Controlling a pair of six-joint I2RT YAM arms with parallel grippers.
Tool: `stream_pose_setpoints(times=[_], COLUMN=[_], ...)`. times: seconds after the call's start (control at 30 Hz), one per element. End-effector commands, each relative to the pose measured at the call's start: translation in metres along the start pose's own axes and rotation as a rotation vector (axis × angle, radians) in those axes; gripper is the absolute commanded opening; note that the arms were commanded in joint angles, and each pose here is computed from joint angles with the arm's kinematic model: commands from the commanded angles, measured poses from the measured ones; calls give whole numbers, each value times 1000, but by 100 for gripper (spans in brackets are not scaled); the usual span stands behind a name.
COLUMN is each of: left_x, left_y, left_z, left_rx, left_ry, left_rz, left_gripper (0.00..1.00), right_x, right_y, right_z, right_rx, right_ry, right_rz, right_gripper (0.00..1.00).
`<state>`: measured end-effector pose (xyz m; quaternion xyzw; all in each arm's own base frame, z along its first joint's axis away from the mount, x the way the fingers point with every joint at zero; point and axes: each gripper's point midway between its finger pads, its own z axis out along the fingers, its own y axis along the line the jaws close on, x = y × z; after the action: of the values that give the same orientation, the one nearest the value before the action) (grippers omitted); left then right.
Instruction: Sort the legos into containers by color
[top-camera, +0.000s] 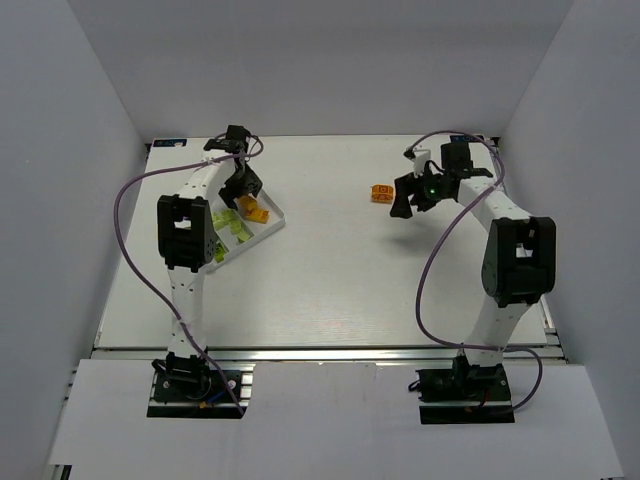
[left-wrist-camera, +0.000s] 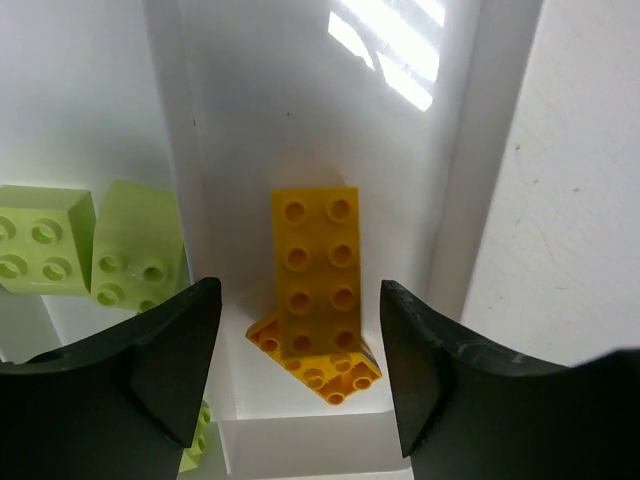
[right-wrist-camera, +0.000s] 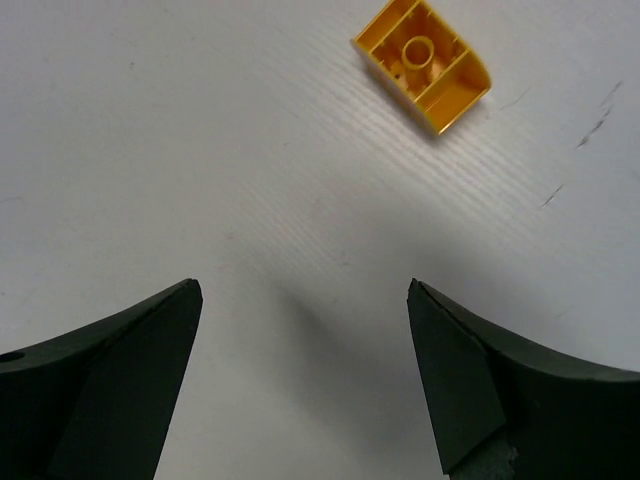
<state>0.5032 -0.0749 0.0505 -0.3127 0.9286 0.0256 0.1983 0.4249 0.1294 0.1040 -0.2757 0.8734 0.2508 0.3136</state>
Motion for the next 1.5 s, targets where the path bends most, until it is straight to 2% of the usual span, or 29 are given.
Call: stream_pose_setpoints(times=[0.0,0.07,0.1,0.2,0.23,0.27,0.3,0.33,0.47,0.63,0.7,0.73,0.8,0.83,0.87,0.9,0.93,1.03,1.17,1.2,1.27,1.3,1.33,1.4,1.43,1.47], left_x=[-27,-30,-32,-30,-26,-28,-19,-8,7,27,37,46,51,52,58,60,61,70,81,86,90,93,98,104,107,108], left_y=[-25,-32,-35,-49,-45,-48,-54,-46,-32,3,22,31,42,47,53,59,62,76,94,98,107,110,113,115,115,116], left_z=[-40,-51,-63,-86,-100,-109,-122,-136,-180,-217,-230,-224,-246,-252,-251,-267,-274,-298,-320,-317,-325,-324,-321,-317,-315,-315], left_rx=[127,176,209,335,367,404,486,515,639,666,667,651,688,693,691,722,744,815,880,878,905,909,913,915,917,916], left_ry=[-69,-75,-84,-83,-87,-113,-83,-77,-128,-183,-208,-196,-236,-250,-247,-281,-300,-359,-429,-423,-458,-454,-450,-428,-417,-414], left_rz=[3,13,17,52,71,77,102,108,122,104,88,83,64,60,59,40,36,22,-2,-16,-34,-56,-62,-78,-80,-83], left_gripper=[75,79,79,80,80,80,80,81,85,86,87,87,87,86,87,87,87,88,88,89,89,91,91,91,91,91], right_x=[-33,-27,-38,-25,-43,-39,-40,-59,-64,-56,-48,-41,-40,-38,-41,-42,-49,-65,-100,-114,-136,-142,-164,-173,-198,-203], right_y=[-28,-37,-44,-47,-45,-51,-52,-55,-65,-53,-48,-46,-44,-41,-38,-35,-26,3,68,105,139,176,191,222,233,251], right_z=[3,17,16,32,33,42,46,46,72,91,97,100,103,106,106,106,104,97,89,94,90,99,102,127,128,133], right_rx=[85,67,56,-55,-68,-88,-103,-88,-124,-175,-199,-215,-221,-231,-234,-240,-262,-314,-396,-445,-468,-489,-478,-446,-424,-452], right_ry=[-62,-30,-31,23,-7,0,6,-20,-1,23,39,54,60,60,53,46,16,-39,-147,-199,-246,-254,-313,-329,-390,-404], right_rz=[-218,-313,-447,-563,-659,-669,-682,-725,-746,-795,-817,-810,-817,-813,-806,-799,-800,-812,-803,-831,-740,-725,-647,-569,-502,-486], right_gripper=[89,89,89,89,89,89,89,89,89,89,85,78,66,45,37,29,16,0,0,0,0,0,0,0,0,0])
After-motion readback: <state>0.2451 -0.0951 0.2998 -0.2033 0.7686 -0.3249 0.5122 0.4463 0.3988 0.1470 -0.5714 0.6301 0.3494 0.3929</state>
